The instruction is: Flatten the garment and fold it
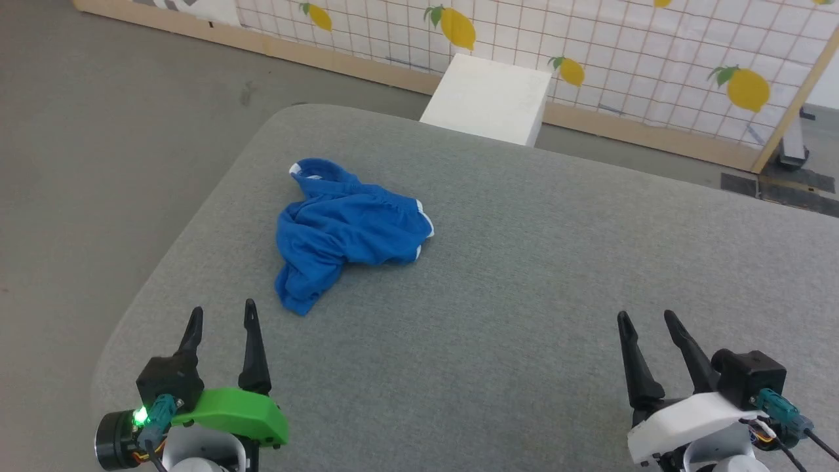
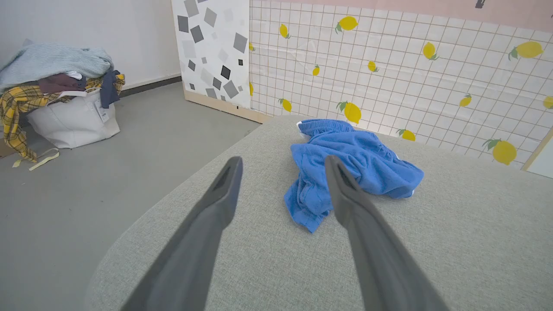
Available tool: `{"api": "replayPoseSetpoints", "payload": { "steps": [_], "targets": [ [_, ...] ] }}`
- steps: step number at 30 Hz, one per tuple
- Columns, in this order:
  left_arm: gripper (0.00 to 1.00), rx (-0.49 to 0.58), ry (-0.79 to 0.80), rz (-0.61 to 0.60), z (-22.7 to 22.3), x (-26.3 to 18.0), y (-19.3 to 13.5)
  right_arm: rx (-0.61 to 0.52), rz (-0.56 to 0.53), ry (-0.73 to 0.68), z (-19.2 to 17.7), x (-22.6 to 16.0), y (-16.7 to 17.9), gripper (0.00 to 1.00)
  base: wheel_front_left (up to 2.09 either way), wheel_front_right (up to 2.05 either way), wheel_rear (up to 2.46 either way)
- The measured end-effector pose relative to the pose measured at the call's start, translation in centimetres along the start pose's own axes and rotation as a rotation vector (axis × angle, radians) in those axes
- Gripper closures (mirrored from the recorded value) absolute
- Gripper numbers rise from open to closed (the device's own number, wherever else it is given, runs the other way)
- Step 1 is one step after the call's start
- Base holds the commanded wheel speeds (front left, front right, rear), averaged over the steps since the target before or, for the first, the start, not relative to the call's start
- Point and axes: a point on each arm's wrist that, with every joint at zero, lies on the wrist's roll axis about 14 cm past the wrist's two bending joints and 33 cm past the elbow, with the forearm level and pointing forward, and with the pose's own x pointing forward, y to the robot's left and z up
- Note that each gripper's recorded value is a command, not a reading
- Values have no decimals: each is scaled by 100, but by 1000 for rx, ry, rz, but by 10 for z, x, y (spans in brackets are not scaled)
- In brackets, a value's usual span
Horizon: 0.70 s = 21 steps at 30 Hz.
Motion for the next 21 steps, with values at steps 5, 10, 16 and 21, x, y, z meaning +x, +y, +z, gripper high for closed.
{"api": "replayPoseSetpoints", "payload": {
  "steps": [5, 10, 16, 21],
  "targets": [
    [0, -2, -3, 22, 0, -4, 7, 10, 15, 4, -3, 3, 5, 0, 0, 0, 0],
    [0, 4, -11, 49, 1, -7, 15, 29, 29, 8, -7, 6, 10, 0, 0, 0, 0],
    [0, 14, -21, 74, 2, -12, 23, 34, 48, 10, -9, 8, 17, 0, 0, 0, 0],
    [0, 21, -21, 93, 1, -16, 29, 35, 63, 11, -11, 11, 22, 0, 0, 0, 0]
  ]
}}
